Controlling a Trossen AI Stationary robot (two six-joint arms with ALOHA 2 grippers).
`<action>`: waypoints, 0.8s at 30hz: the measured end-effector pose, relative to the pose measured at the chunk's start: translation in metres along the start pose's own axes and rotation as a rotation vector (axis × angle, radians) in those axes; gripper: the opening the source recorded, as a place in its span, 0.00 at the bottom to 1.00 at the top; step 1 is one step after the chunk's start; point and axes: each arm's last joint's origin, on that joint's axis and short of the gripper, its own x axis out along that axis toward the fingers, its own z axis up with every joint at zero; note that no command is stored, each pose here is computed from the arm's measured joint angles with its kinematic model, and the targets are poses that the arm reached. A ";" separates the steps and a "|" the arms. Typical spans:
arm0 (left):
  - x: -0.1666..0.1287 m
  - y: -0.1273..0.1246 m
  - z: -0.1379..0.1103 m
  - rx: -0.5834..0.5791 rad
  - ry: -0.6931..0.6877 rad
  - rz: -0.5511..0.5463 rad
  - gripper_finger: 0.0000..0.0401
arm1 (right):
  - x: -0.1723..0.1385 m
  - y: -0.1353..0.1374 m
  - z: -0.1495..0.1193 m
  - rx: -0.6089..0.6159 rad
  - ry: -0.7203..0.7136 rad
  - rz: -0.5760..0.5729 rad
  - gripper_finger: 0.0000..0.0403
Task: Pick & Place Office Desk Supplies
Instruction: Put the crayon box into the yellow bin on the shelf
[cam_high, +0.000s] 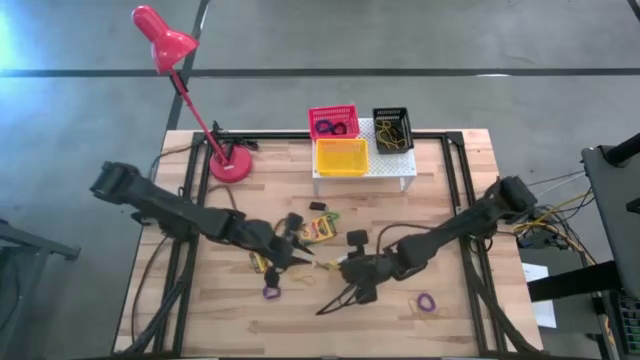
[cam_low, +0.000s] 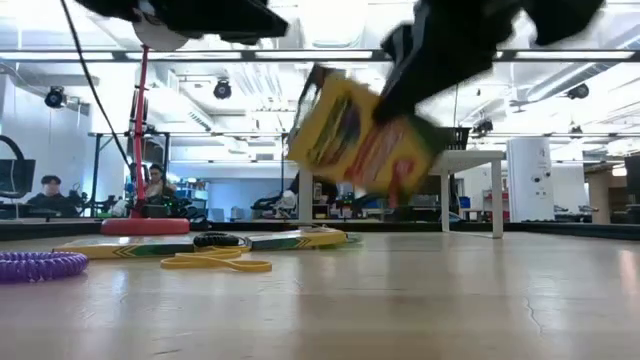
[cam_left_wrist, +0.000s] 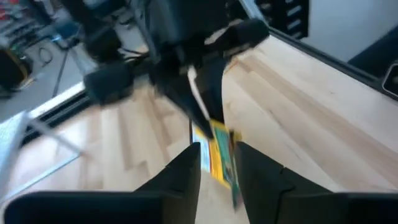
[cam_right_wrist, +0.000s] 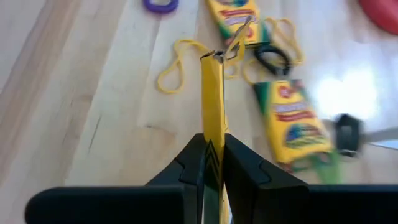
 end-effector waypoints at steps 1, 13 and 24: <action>-0.006 0.001 0.001 -0.019 0.014 0.009 0.26 | -0.008 -0.005 0.006 0.002 0.008 -0.005 0.09; -0.028 0.000 -0.006 -0.227 0.082 0.074 0.26 | -0.086 -0.122 0.080 -0.050 0.124 -0.098 0.09; -0.026 0.003 -0.021 -0.301 0.097 0.165 0.26 | -0.105 -0.270 0.082 0.101 0.111 0.007 0.09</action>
